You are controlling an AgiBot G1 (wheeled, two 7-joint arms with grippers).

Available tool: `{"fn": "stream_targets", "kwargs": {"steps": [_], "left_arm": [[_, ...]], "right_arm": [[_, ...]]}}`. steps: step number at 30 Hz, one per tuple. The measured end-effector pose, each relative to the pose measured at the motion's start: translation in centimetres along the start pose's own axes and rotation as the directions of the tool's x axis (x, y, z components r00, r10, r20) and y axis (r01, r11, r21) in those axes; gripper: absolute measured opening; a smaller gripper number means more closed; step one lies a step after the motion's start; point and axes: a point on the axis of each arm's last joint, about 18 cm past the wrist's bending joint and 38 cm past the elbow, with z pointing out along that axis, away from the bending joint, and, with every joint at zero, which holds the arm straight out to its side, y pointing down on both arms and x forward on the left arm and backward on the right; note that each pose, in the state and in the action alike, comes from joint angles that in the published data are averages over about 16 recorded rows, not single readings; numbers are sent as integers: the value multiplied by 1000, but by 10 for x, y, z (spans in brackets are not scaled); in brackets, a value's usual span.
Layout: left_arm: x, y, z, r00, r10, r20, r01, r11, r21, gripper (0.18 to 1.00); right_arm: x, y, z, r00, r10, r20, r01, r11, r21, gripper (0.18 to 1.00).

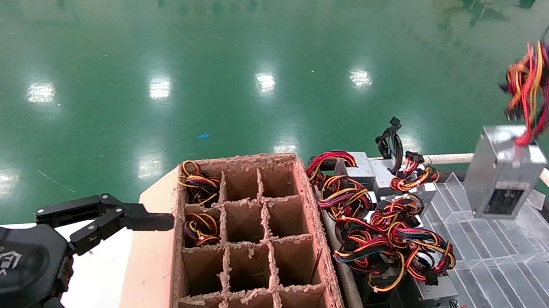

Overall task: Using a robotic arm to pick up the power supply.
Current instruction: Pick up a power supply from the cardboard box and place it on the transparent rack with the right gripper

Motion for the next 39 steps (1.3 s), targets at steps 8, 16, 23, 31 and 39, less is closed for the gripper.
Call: {"fn": "stream_targets", "kwargs": {"steps": [8, 16, 23, 31, 39], "left_arm": [[0, 0, 0, 1000, 0, 0, 0, 1000, 0, 1000], [0, 0, 0, 1000, 0, 0, 0, 1000, 0, 1000], [0, 0, 0, 1000, 0, 0, 0, 1000, 0, 1000], [0, 0, 0, 1000, 0, 0, 0, 1000, 0, 1000], [0, 0, 0, 1000, 0, 0, 0, 1000, 0, 1000]], "right_arm": [[-11, 24, 9, 998, -32, 58, 38, 992, -118, 193], [-24, 40, 30, 994, -32, 106, 50, 983, -178, 193], [-36, 46, 59, 992, -21, 127, 45, 981, -187, 193], [-50, 46, 95, 990, -12, 141, 38, 982, -183, 193], [-62, 44, 120, 988, 1, 156, 26, 984, -174, 193]]}}
